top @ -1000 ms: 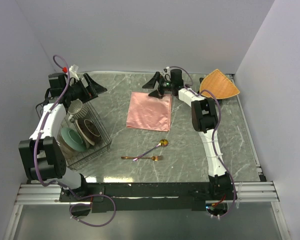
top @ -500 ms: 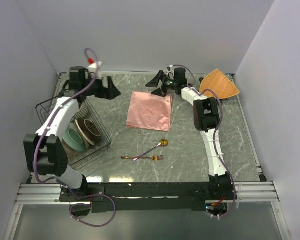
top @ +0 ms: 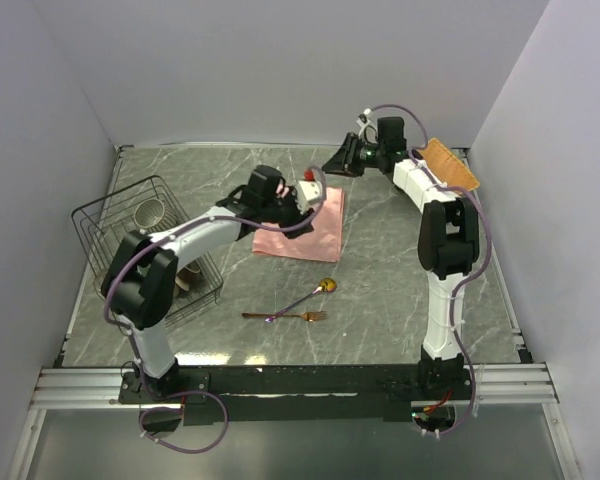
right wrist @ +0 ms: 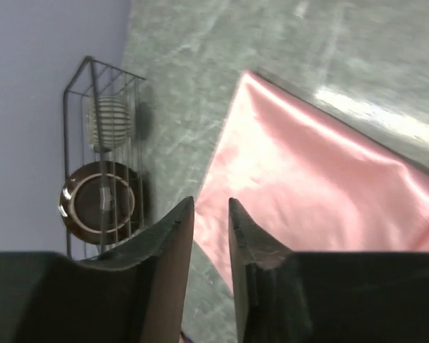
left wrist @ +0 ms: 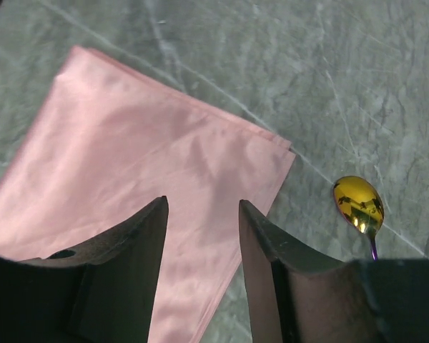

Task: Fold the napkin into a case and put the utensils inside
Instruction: Smooth out the square-folded napkin at the center of the board, then pick up the top corner of the square folded napkin from the center of the board, then fold the top corner of the square-folded napkin at the center of the board, then smooth out the upper triangle-folded napkin at the center of the board.

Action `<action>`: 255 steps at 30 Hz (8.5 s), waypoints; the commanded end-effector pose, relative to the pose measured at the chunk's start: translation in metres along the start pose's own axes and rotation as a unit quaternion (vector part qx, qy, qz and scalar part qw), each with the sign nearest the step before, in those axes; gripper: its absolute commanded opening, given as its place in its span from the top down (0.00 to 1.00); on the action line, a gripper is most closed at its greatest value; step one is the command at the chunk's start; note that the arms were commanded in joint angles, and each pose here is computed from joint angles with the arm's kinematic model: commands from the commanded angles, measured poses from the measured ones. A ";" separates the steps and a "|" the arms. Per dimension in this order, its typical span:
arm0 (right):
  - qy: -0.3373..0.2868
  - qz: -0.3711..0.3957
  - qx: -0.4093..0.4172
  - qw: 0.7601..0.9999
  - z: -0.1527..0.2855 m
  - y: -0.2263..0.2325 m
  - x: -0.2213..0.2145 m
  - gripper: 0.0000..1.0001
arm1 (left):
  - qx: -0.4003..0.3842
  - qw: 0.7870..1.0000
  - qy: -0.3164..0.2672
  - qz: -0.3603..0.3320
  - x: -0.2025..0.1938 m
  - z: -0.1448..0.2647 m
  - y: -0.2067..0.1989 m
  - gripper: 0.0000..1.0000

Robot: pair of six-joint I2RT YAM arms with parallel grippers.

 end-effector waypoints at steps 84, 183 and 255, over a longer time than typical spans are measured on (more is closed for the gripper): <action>0.025 -0.008 -0.089 0.996 -0.013 -0.086 -0.006 0.68 | -0.014 0.997 0.010 -0.069 -0.016 -0.079 0.059 0.99; -0.001 0.015 -0.054 0.998 -0.031 -0.066 0.008 0.64 | 0.159 0.914 -0.031 0.372 -0.055 -0.013 0.169 0.45; 0.025 -0.096 0.090 0.991 -0.036 -0.023 -0.005 0.60 | 0.192 0.883 0.036 0.426 -0.122 -0.037 0.194 0.99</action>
Point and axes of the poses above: each gripper's point midway between its finger pads, its own z axis back along the fingers, its own y axis along the line the jaws close on, x = y × z, the point moved 7 cm from there along z, back along the fingers, and after that the axes turned 5 degrees about -z, right-handed, at the moved point
